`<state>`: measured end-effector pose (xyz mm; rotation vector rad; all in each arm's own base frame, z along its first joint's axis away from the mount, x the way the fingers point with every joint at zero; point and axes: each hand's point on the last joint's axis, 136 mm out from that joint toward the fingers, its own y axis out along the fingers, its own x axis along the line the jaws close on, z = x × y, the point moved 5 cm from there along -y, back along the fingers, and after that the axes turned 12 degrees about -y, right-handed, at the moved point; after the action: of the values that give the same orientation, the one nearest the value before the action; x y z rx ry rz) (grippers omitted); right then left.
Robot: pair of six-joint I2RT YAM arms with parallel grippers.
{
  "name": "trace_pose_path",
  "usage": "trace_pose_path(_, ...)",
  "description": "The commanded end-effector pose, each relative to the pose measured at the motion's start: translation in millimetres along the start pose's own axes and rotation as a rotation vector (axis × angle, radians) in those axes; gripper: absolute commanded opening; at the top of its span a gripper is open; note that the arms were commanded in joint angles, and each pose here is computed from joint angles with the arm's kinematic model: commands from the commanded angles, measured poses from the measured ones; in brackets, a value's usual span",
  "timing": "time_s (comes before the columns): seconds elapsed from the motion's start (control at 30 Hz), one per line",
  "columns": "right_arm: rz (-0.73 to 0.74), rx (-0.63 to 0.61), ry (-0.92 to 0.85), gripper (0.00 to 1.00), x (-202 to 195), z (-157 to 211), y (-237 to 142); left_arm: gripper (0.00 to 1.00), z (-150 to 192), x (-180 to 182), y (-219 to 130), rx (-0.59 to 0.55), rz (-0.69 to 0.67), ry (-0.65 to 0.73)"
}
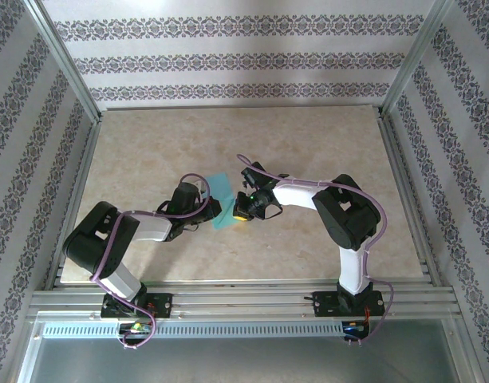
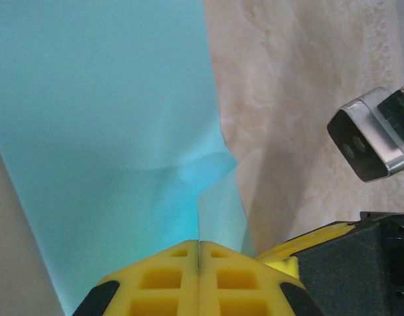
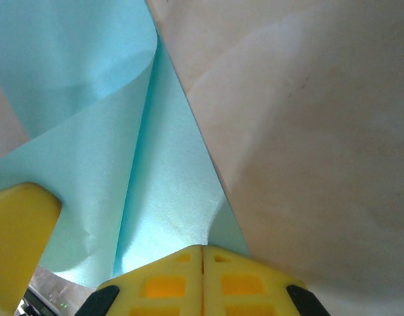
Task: Fold a paper plane with a square sheet of paper (pick it up from the middle)
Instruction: Fold the triangle a second time at the center of the table.
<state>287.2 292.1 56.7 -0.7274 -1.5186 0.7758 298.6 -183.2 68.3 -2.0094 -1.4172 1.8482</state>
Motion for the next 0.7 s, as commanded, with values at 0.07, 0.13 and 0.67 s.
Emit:
trace_pose_path(0.07, 0.06, 0.055, 0.016, 0.09, -11.4, 10.4, 8.0, 0.06, -4.9, 7.9, 0.7, 0.004, -0.031, 0.024)
trace_pose_path(0.13, 0.059, 0.055, 0.016, 0.09, -11.2, 10.4, 8.0, 0.07, -6.0, 7.6, 0.5, 0.002, -0.034, 0.035)
trace_pose_path(0.67, 0.065, 0.062, 0.016, 0.09, -12.0, 11.1, 8.4, 0.06, -11.4, 10.0, 1.2, -0.011, -0.052, 0.097)
